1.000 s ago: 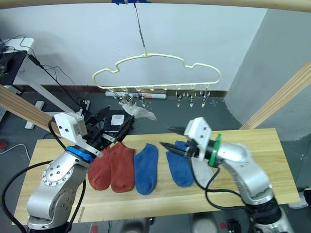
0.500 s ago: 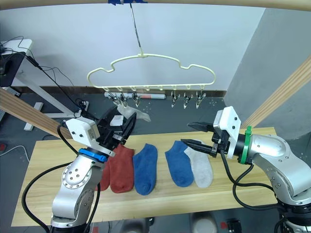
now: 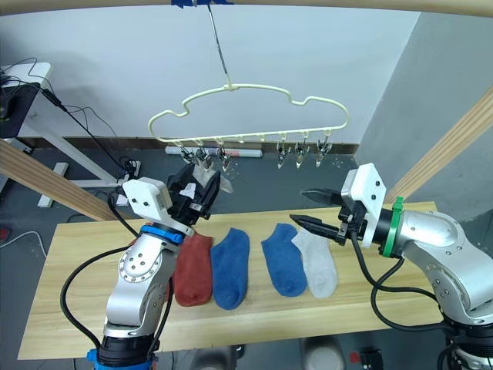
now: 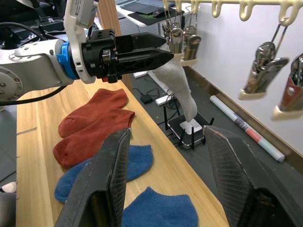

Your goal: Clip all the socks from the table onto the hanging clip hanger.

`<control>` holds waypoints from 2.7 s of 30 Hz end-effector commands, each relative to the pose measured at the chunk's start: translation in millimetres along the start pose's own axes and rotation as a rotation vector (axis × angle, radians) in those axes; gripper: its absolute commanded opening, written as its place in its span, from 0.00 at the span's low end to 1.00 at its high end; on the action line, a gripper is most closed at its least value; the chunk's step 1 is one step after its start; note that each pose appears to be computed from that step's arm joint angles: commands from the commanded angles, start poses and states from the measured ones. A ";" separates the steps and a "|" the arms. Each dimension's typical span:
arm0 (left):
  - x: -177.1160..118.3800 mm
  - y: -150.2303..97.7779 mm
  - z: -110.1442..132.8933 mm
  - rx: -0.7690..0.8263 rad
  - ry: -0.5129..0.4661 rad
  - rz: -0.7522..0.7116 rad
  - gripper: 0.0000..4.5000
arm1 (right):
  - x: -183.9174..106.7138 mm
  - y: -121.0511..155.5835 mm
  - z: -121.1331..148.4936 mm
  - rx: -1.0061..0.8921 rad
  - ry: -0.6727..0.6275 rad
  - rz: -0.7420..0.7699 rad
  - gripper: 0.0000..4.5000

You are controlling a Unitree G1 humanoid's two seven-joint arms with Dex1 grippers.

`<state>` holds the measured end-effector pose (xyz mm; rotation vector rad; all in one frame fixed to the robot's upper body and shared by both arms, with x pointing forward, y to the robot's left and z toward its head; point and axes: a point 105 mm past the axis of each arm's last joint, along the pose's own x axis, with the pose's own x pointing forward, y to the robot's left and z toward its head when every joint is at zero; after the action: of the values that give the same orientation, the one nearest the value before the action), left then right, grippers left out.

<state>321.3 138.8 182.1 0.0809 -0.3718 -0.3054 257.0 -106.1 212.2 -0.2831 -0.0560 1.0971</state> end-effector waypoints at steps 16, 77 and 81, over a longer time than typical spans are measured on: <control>9.4 0.7 7.8 0.018 -0.072 0.009 0.38 | -5.4 0.7 9.3 -0.024 -0.019 -0.018 0.57; 22.1 14.3 27.4 0.035 -0.098 0.029 0.23 | -0.3 9.8 3.9 0.007 -0.016 0.027 0.57; 22.4 14.7 24.8 0.061 -0.074 0.042 0.48 | -1.1 9.2 3.1 0.009 -0.013 0.026 0.57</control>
<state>341.6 146.5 203.0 0.0966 -0.4125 -0.2621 255.1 -105.4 206.8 -0.2497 -0.0197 1.1036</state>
